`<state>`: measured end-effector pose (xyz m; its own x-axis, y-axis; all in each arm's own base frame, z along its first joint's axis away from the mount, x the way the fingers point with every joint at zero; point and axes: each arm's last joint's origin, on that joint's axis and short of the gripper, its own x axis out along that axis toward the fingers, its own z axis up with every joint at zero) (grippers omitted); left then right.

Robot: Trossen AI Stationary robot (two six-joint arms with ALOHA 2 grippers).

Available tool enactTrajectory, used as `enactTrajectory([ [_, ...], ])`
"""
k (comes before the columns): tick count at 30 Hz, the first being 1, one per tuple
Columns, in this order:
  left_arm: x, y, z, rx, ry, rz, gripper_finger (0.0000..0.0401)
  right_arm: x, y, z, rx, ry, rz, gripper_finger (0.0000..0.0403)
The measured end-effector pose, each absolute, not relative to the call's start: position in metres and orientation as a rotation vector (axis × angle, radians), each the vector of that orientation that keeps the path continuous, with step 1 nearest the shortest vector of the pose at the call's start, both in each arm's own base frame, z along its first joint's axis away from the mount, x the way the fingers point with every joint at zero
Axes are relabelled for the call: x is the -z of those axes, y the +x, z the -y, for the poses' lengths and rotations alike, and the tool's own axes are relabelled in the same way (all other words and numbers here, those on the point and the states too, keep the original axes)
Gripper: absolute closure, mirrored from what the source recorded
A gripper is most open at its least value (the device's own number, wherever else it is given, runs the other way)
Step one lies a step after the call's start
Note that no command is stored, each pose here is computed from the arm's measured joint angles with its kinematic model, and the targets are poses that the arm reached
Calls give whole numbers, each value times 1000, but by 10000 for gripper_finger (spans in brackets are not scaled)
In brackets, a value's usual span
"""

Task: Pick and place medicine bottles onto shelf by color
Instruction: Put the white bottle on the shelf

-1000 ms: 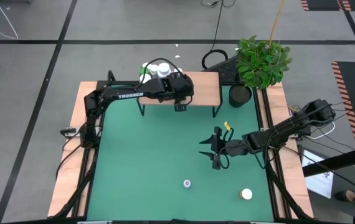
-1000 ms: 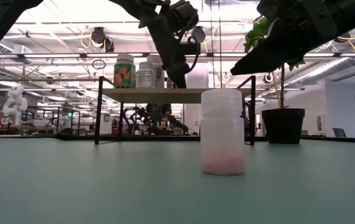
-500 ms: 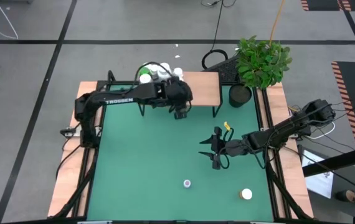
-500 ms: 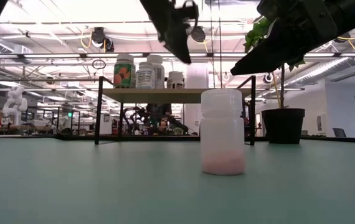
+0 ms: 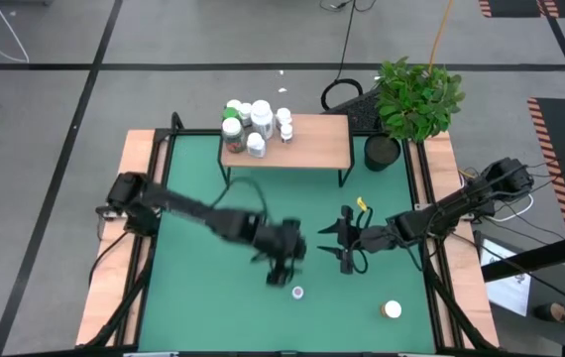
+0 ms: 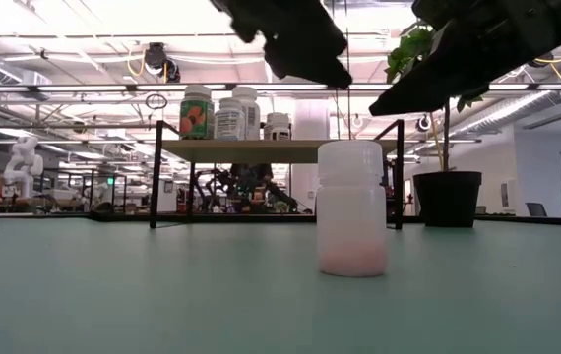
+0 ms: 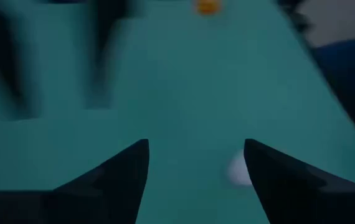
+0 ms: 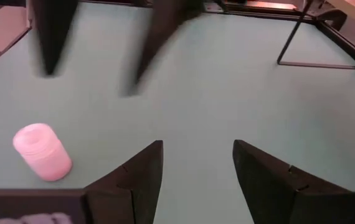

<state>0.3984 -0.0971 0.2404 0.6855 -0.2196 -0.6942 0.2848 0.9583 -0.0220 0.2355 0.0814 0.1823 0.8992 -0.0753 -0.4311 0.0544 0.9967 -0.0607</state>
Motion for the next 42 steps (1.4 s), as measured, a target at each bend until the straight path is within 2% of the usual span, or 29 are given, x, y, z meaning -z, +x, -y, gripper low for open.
enactTrajectory([
  [8,-205,378,161,374,201,-531,140,-187,236,-87,16,-9,-405,209],
  [17,-173,363,163,317,180,-487,80,-188,237,-87,-13,18,-395,141],
  [22,-152,370,166,320,186,-504,75,-189,238,-86,12,17,-385,125],
  [27,-141,372,168,332,171,-519,101,-189,238,-86,11,20,-377,129],
  [36,-139,372,166,340,176,-535,174,-191,239,-86,10,28,-357,132],
  [42,-137,373,163,334,185,-547,193,-192,239,-86,9,30,-352,133],
])
